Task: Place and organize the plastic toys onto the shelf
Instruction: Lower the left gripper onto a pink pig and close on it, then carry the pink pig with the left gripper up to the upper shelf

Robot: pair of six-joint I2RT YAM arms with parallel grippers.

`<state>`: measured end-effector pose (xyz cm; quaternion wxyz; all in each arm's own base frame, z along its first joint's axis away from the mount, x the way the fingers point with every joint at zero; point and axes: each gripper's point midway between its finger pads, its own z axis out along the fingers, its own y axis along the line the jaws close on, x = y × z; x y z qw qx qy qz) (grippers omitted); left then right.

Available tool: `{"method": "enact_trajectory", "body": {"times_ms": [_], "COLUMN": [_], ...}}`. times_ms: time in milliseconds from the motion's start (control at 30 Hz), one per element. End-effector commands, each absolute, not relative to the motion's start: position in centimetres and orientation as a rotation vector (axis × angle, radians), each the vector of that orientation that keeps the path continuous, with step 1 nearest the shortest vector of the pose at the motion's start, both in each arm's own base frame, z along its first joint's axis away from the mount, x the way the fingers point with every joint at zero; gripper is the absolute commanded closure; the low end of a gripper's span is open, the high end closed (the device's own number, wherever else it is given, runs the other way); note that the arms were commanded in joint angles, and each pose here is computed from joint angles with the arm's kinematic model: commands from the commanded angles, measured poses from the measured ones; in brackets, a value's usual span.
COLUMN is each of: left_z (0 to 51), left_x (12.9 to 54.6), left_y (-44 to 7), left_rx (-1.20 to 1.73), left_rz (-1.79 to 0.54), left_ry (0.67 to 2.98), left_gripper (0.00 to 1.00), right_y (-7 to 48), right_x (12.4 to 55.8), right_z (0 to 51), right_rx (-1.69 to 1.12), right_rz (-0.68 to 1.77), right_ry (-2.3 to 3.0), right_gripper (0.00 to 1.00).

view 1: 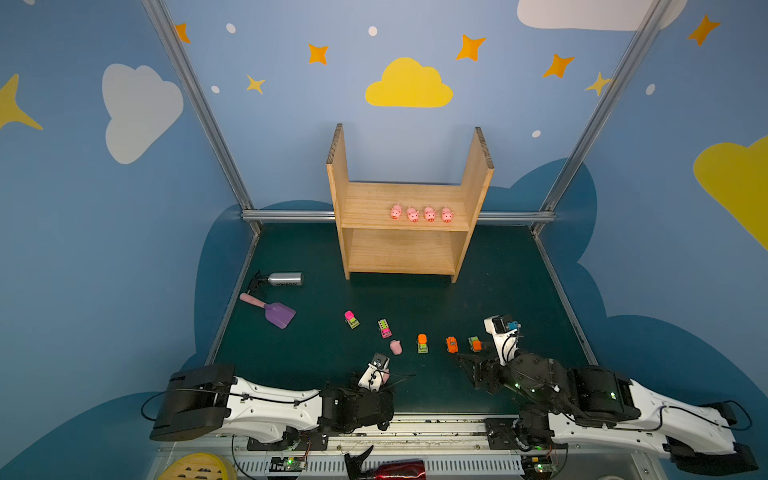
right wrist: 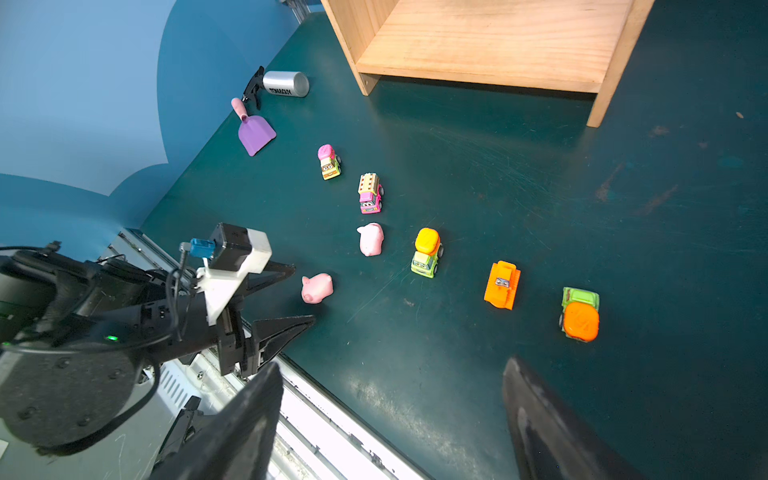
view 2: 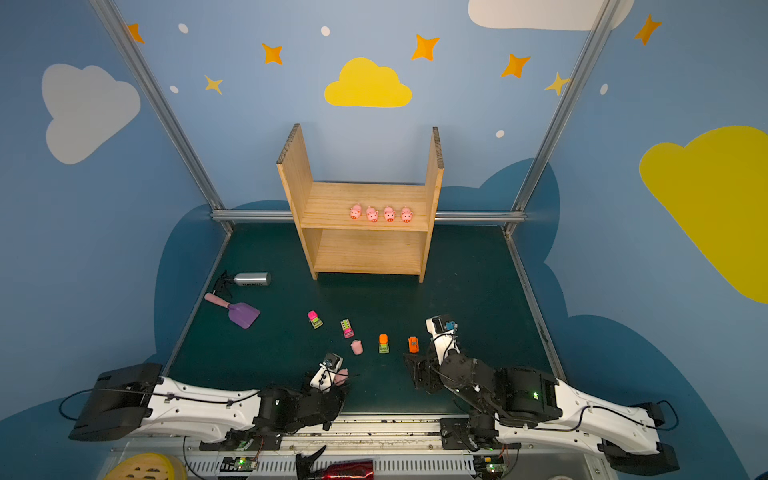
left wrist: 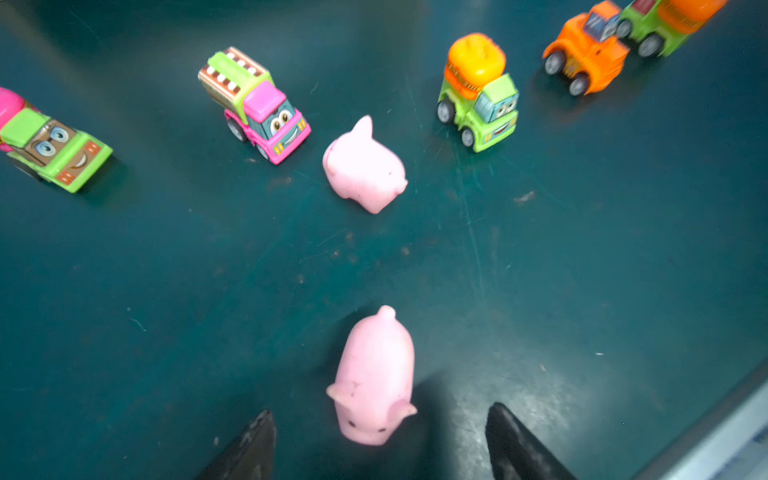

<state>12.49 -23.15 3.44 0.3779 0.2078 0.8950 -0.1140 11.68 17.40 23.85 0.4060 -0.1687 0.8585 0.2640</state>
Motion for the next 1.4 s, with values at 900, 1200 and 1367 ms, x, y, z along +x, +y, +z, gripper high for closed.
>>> {"method": "enact_trajectory", "body": {"times_ms": [900, 1200, 1367], "left_z": [1.3, 2.7, 4.0], "left_x": [14.1, 14.7, 15.2], "left_y": [-23.6, -23.3, -23.2], "left_rx": [0.482, 0.469, 0.454], "left_rz": [-0.26, -0.185, -0.143], "left_ry": [2.366, 2.363, 2.367], "left_gripper": [0.64, 0.7, 0.73], "right_y": [15.0, 14.9, 14.7], "right_x": [12.2, 12.2, 12.2], "right_z": [23.0, 23.0, 23.1], "right_rx": [-0.387, -0.382, -0.378], "right_rz": [0.574, 0.58, 0.585], "right_ry": [2.173, 2.171, 2.163], "right_gripper": [0.18, 0.18, 0.18]}}
